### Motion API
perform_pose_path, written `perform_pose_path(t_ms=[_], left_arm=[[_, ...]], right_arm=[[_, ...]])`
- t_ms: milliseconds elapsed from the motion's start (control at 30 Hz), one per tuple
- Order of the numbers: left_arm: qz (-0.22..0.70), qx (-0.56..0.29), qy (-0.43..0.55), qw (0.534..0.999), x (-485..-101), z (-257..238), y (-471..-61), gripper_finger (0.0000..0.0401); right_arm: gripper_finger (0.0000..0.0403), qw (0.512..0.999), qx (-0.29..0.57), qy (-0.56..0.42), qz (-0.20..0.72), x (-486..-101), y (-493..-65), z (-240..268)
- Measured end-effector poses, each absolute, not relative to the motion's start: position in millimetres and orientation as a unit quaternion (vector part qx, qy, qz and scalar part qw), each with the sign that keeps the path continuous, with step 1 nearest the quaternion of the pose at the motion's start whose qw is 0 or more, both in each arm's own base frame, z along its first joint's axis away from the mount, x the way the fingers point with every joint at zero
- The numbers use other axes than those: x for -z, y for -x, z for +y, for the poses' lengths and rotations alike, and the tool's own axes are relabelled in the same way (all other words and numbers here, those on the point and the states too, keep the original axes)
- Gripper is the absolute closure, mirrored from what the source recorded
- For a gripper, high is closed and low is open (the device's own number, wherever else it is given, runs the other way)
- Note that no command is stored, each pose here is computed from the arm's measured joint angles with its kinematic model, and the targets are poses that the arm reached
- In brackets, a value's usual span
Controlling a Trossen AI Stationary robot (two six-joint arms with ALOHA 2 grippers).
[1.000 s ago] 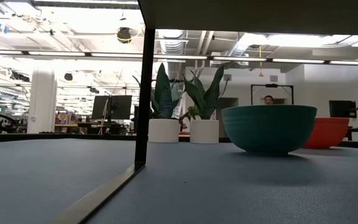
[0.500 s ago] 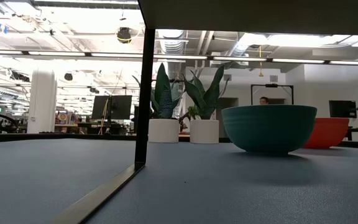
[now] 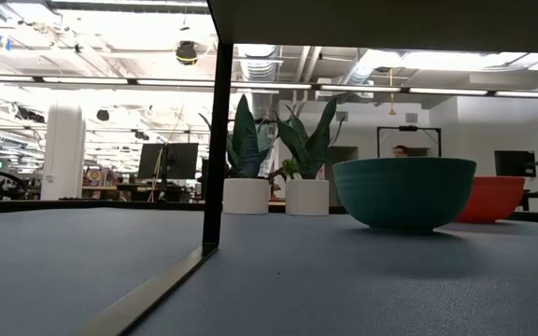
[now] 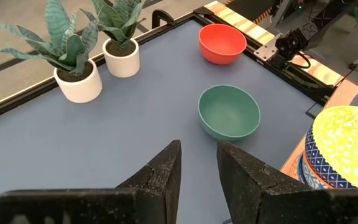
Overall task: Place and stack bowls onto a shelf
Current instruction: Stack the pink bowl on top of the blue bowl on the shelf
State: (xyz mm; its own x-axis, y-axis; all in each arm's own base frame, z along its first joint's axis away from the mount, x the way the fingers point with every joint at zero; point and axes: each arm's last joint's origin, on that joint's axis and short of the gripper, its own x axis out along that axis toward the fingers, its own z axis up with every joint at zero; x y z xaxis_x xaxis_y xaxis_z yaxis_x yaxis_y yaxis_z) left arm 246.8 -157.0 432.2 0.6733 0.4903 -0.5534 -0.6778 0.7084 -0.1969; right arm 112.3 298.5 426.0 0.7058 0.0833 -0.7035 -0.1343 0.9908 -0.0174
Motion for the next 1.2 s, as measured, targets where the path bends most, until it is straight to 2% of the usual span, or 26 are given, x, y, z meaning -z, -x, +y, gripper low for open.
perform_pose_path(t_ms=[167, 400, 667, 967, 1200], left_arm=[[0.236, -0.328, 0.201, 0.892, -432, -157, -247, 0.0312], [0.240, -0.327, 0.211, 0.890, -432, -157, -247, 0.0312], [0.247, -0.324, 0.219, 0.887, -431, -158, -247, 0.0312], [0.242, -0.326, 0.218, 0.887, -432, -158, -247, 0.0312], [0.238, -0.328, 0.220, 0.887, -432, -157, -247, 0.0312]], right_arm=[[0.0385, 0.918, -0.027, 0.034, 0.395, -402, -110, 305], [0.0360, 0.910, 0.017, 0.038, 0.412, -372, -111, 308], [0.0380, 0.906, 0.014, 0.046, 0.420, -370, -111, 309], [0.0373, 0.911, 0.017, 0.058, 0.407, -369, -112, 309], [0.0379, 0.909, 0.029, 0.090, 0.406, -350, -117, 324]])
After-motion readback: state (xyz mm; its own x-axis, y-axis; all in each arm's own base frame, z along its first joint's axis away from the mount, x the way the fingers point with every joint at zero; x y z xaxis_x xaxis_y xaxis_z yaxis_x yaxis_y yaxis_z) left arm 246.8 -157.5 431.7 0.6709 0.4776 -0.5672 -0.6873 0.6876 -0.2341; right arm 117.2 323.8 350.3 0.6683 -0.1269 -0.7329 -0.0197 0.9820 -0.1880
